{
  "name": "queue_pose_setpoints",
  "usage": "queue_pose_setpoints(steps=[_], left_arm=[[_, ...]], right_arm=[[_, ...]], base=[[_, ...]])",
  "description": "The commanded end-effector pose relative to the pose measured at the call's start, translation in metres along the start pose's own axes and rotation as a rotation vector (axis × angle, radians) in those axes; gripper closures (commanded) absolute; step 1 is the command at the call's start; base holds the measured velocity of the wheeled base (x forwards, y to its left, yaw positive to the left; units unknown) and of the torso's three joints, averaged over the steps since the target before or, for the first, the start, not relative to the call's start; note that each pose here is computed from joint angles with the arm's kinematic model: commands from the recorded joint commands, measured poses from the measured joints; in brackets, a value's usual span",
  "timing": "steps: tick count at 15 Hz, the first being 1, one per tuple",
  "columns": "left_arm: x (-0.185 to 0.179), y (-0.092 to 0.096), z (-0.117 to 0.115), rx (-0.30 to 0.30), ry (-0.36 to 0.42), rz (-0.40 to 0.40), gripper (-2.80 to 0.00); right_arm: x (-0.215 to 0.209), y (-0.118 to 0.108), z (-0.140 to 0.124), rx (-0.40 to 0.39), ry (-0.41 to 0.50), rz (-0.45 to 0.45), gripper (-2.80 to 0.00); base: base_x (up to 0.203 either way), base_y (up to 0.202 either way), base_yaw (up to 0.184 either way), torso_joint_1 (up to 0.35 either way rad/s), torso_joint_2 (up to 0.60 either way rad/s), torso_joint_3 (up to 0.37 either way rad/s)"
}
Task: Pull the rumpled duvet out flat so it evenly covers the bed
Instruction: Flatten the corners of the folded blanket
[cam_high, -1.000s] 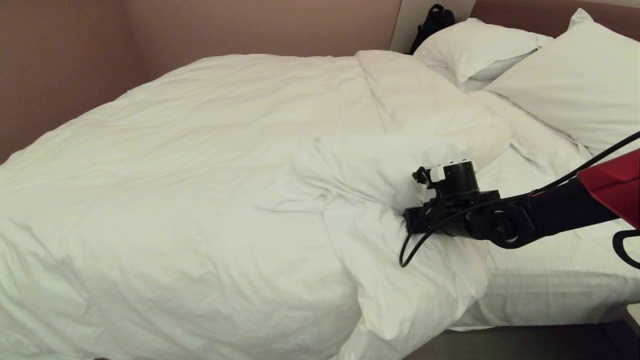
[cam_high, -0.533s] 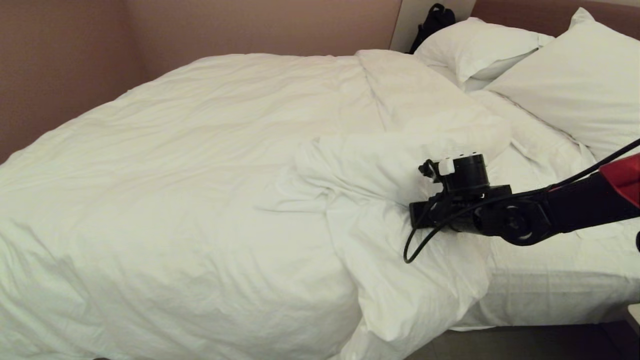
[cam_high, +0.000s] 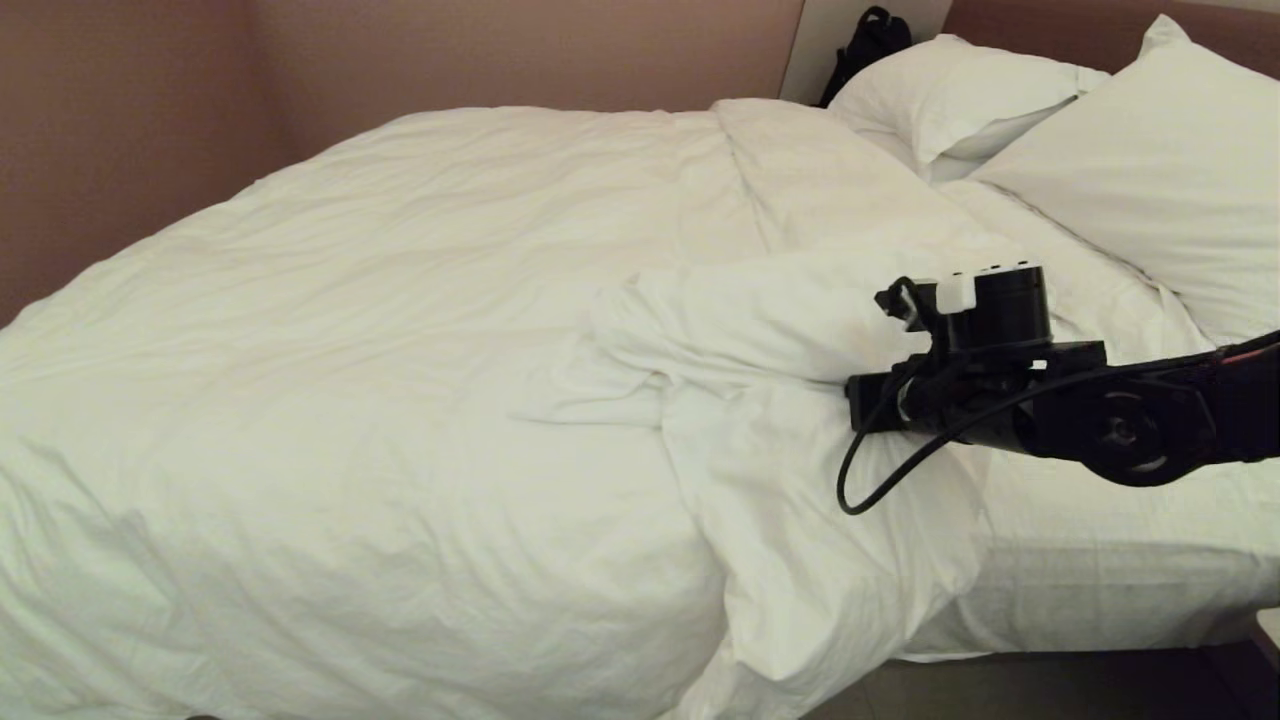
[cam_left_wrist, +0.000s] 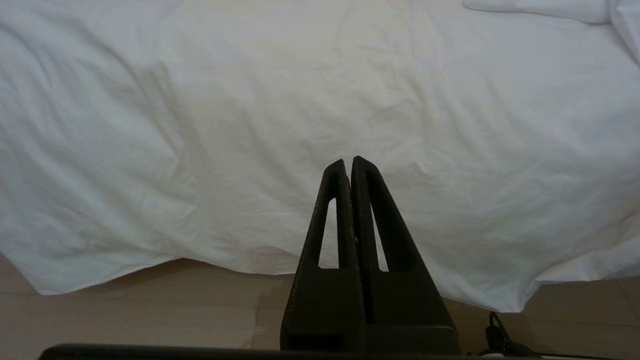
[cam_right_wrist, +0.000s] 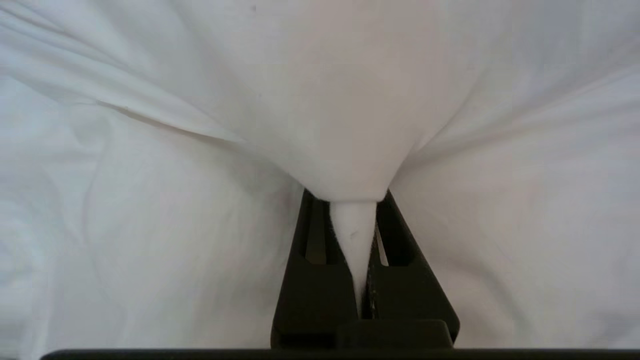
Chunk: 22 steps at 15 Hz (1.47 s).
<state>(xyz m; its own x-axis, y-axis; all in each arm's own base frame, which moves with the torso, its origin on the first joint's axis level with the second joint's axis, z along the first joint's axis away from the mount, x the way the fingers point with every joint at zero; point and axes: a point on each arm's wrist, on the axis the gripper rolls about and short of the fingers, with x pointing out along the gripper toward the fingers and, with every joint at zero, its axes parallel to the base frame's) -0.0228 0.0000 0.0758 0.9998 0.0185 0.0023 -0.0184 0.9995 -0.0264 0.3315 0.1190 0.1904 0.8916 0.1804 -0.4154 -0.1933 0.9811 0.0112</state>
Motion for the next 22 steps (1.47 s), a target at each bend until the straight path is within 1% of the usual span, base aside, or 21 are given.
queue_pose_setpoints(steps=[1,5,7,11,13,16,17,19,22], left_arm=[[0.0,0.0,0.0,-0.001,-0.001,0.001,0.0],[0.0,0.0,0.0,0.0,-0.001,0.001,0.0],[0.0,0.0,0.0,-0.001,-0.001,0.001,0.0],[0.0,0.0,0.0,0.0,-0.001,0.001,0.0],[0.0,0.0,0.0,0.0,-0.001,0.001,0.0],[0.0,0.0,0.0,0.0,-0.001,0.001,0.0],[0.0,0.0,0.0,-0.001,-0.001,0.001,0.0],[0.0,0.0,0.0,-0.001,-0.001,0.001,0.0],[0.0,0.0,0.0,-0.001,-0.001,0.0,0.0]], right_arm=[[-0.021,-0.002,0.01,-0.011,-0.05,0.002,0.0],[-0.057,-0.007,0.02,-0.02,-0.116,0.004,0.0],[-0.066,-0.009,0.014,-0.052,-0.109,-0.002,0.0],[-0.077,-0.011,0.005,-0.066,-0.095,-0.009,0.0],[-0.087,-0.018,-0.005,-0.064,-0.082,-0.024,0.0],[-0.103,-0.04,-0.024,-0.046,-0.045,-0.091,0.0],[-0.108,-0.047,-0.032,-0.052,-0.03,-0.113,0.0],[-0.112,-0.051,-0.045,-0.074,0.004,-0.126,0.0],[-0.116,-0.052,-0.067,-0.084,0.07,-0.123,0.0]], base=[[0.0,0.0,0.0,0.0,0.0,0.0],[0.0,0.0,0.0,0.0,0.0,0.0],[0.0,0.0,0.0,0.0,0.0,0.0],[0.0,0.0,0.0,0.0,0.0,0.0],[0.0,0.0,0.0,0.0,0.0,0.0],[0.0,0.0,0.0,0.0,0.0,0.0],[0.0,0.0,0.0,0.0,0.0,0.0],[0.0,0.0,0.0,0.0,0.0,0.0],[0.0,0.0,0.0,0.0,0.0,0.0]])
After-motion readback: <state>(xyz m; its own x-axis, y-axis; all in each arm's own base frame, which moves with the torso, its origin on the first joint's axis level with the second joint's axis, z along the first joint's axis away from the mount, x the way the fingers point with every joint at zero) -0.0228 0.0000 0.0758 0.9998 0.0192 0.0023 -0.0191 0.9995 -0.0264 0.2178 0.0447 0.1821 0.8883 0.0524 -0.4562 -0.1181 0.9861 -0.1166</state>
